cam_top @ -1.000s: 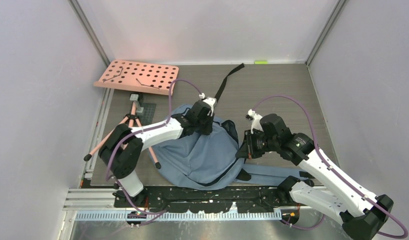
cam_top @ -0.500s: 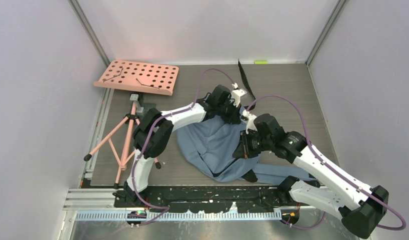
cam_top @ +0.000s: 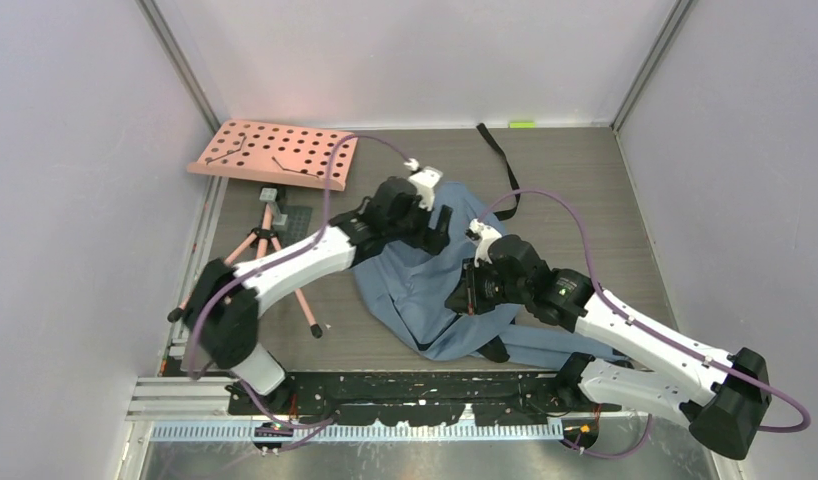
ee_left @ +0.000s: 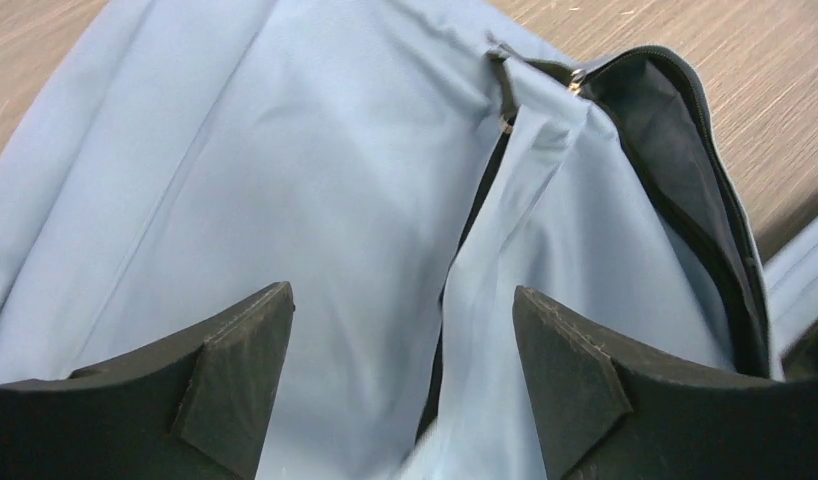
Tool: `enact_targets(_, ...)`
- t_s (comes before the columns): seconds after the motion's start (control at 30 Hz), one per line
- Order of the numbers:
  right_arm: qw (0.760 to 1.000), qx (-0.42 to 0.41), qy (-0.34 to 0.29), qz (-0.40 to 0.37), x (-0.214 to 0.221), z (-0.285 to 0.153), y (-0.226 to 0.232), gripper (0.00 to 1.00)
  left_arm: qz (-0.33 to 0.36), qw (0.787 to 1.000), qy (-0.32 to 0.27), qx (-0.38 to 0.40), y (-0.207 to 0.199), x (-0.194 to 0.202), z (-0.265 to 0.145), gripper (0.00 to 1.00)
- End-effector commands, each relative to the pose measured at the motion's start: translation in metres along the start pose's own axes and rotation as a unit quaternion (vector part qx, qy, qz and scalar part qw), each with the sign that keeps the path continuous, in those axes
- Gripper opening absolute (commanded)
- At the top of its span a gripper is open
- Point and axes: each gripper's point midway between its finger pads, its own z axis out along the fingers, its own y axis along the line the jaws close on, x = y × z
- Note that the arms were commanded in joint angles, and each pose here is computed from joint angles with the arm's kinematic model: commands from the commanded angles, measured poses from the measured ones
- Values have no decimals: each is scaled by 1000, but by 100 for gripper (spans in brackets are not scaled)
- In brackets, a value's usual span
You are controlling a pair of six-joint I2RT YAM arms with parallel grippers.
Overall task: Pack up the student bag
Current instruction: Zip the student bag at the center of the board.
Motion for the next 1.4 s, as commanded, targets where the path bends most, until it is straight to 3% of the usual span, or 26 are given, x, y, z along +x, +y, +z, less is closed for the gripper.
enact_targets(0.0,997,1,-76,-1,-33,-8,9,1,-130,987,-13,-92,24,23,-53,83)
enact_targets(0.27,991,69,-118,5,-37,-27,-19,1,-269,960,33,-70,8,97,-79,84)
enact_targets(0.63,988,90,-121,16,-33,-26,-30,0,-249,955,80,-139,1,142,-103,83)
enact_targets(0.87,987,102,-123,17,-32,-26,-35,1,-254,950,100,-149,-3,159,-119,84)
enact_targets(1.07,983,121,-138,21,-38,-29,-41,0,-279,947,95,-127,-9,171,-105,79)
enact_targets(1.13,980,137,-141,25,-39,-31,-46,1,-292,945,92,-117,-10,176,-96,68)
enact_targets(1.3,970,188,-153,32,-45,-40,-61,0,-298,945,75,-115,0,174,-79,17)
enact_targets(1.37,962,221,-160,34,-46,-47,-71,0,-290,946,72,-124,14,167,-77,1)
